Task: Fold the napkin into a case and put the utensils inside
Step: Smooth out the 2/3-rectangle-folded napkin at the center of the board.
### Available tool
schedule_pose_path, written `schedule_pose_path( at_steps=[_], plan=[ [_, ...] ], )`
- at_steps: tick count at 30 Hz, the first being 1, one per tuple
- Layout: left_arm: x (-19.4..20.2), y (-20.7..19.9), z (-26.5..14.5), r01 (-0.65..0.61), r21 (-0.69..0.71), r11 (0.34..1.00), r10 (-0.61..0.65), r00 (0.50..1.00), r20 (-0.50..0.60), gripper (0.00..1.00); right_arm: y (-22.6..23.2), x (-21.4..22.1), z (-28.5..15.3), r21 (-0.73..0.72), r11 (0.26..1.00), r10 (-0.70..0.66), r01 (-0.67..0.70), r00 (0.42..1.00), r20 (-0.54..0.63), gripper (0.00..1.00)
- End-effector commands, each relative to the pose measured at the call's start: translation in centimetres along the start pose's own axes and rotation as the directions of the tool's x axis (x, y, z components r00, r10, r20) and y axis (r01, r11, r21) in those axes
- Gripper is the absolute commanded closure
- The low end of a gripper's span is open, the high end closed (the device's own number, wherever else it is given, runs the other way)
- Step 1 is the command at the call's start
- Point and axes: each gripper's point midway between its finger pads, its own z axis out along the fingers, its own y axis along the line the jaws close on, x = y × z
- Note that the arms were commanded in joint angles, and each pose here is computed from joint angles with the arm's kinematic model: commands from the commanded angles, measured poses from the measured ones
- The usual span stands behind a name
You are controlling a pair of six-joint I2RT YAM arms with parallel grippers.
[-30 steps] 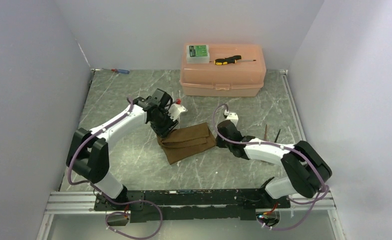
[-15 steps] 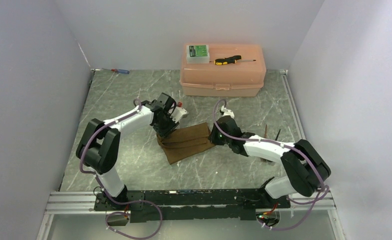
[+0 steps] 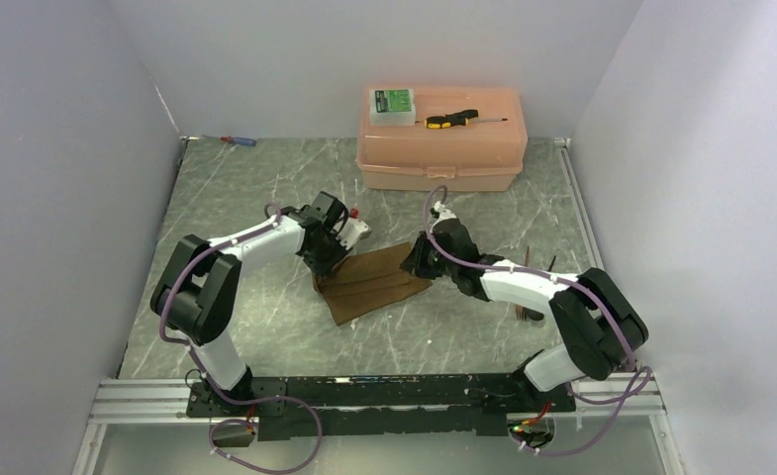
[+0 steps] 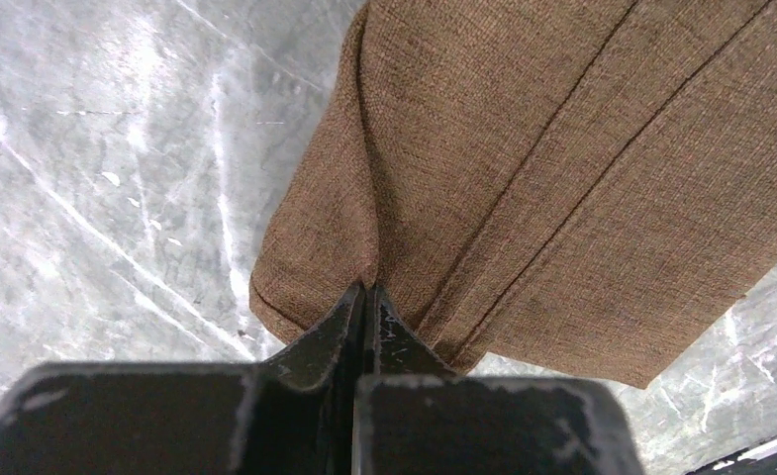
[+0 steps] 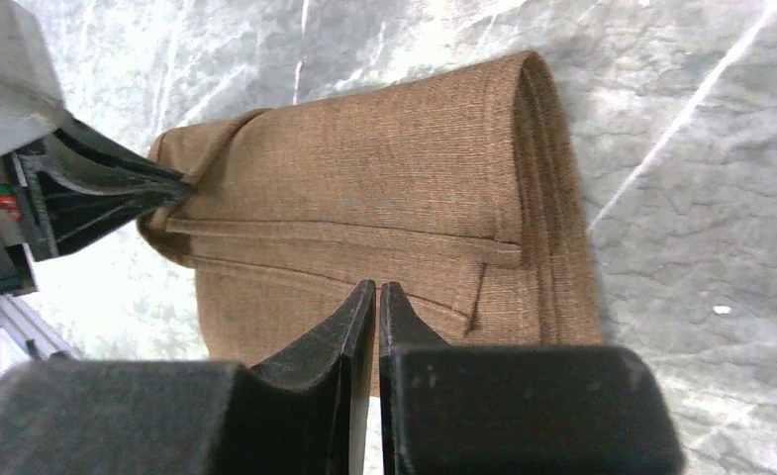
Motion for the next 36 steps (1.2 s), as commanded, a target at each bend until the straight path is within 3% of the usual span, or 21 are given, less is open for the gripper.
schedule_pose_path(
  at_steps=[1, 6, 17, 30, 36],
  plan=[
    [-0.7, -0.9, -0.6, -0.004, 0.011, 1.0, 0.004, 0.999, 0.051, 0.97, 1.7, 0.6, 0.3, -0.109, 0.993, 0.046, -0.048, 0.999, -0.017, 0.92],
    [-0.7, -1.3, -1.0, -0.03, 0.0, 1.0, 0.03, 0.998, 0.053, 0.97, -0.1, 2.9, 0.8, -0.083, 0.993, 0.08, -0.084, 0.995, -0.057, 1.0],
    [-1.3, -1.9, -2.2, -0.045, 0.015, 0.999, 0.043, 0.996, 0.073, 0.97, -3.2, 4.3, 1.6, 0.03, 0.998, 0.057, -0.055, 0.994, -0.093, 1.0],
    [1.0, -3.2, -0.5, -0.133, 0.031, 0.991, 0.132, 0.991, 0.018, 0.97, -2.3, 3.0, 0.5, 0.024, 0.999, 0.038, -0.038, 0.999, -0.033, 1.0],
    [2.2, -2.8, 0.6, -0.17, -0.001, 0.986, 0.17, 0.985, -0.007, 0.97, 0.7, -0.4, -0.9, -0.041, 0.999, 0.01, -0.009, 1.0, 0.027, 0.97]
  ],
)
